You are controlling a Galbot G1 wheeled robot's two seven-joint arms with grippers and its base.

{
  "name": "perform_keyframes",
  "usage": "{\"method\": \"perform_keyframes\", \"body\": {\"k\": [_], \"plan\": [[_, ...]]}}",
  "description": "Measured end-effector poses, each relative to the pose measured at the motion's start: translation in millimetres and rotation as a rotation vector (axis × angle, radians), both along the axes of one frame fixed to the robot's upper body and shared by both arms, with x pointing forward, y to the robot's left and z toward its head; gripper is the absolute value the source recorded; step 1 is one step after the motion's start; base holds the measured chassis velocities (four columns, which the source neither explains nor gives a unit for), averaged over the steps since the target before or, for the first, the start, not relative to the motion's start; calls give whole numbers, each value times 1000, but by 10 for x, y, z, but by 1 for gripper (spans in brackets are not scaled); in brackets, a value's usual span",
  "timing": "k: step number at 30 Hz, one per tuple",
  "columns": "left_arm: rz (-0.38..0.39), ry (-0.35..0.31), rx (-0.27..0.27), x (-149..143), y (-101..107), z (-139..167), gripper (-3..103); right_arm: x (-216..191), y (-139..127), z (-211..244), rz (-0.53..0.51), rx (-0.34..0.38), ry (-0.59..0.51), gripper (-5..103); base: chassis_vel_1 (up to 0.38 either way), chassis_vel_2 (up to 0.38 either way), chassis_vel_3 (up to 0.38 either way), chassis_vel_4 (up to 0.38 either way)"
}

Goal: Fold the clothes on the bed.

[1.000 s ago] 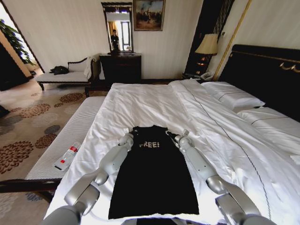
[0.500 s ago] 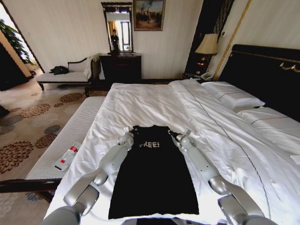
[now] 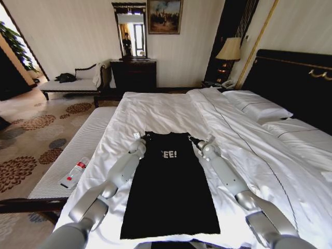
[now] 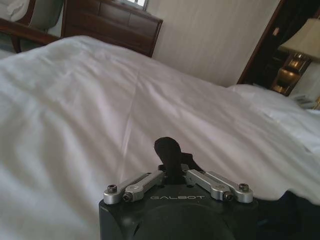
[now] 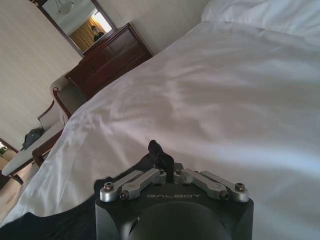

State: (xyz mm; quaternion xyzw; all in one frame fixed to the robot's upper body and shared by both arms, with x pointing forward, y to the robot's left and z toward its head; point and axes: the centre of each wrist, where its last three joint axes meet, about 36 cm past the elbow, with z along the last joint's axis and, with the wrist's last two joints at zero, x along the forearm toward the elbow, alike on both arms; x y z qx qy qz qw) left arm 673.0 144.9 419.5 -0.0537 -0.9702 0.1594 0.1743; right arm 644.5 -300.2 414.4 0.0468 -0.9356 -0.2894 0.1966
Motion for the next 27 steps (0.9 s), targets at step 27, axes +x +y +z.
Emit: {"method": "perform_keyframes", "body": {"k": [27], "plan": [[-4,-85,-38,69,95,148,2,-81,352,-159,3,-212,-178,1,0,0,0,0]]}}
